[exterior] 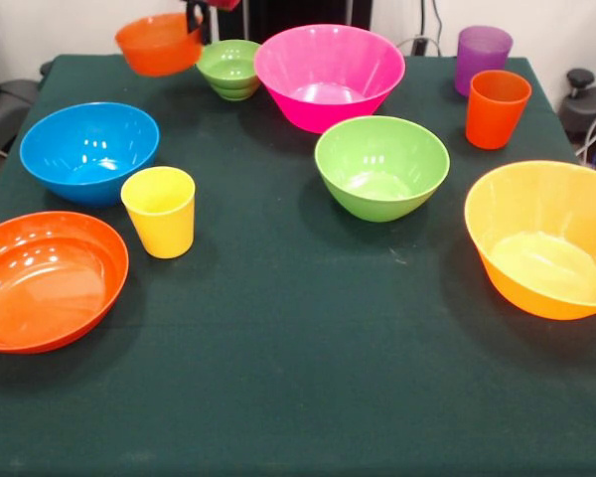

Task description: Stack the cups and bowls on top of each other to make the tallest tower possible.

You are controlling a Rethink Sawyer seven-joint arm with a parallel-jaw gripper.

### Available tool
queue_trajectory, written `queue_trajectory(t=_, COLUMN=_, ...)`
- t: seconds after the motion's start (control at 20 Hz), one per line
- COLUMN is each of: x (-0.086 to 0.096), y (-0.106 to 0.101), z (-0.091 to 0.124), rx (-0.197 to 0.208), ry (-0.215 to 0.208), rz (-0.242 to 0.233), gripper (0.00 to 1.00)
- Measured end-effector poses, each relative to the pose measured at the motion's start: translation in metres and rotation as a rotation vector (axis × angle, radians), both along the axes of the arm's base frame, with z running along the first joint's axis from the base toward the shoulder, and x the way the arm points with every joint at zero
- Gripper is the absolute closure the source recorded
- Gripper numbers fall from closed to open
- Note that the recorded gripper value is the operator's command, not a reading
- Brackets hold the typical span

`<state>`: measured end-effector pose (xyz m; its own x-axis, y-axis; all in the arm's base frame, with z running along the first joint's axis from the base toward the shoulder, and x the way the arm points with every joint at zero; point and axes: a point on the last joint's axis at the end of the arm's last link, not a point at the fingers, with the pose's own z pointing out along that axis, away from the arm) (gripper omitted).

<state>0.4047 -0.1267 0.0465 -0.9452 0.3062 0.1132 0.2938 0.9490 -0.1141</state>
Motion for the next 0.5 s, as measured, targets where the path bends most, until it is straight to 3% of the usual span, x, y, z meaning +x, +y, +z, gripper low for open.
queue_trajectory(t=0.25, x=0.002, y=0.027, z=0.027, rx=0.000, ry=-0.011, rz=0.007, gripper=1.00)
queue_trajectory(t=0.5, x=-0.014, y=0.055, z=0.048, rx=0.007, ry=-0.012, rz=0.014, gripper=1.00)
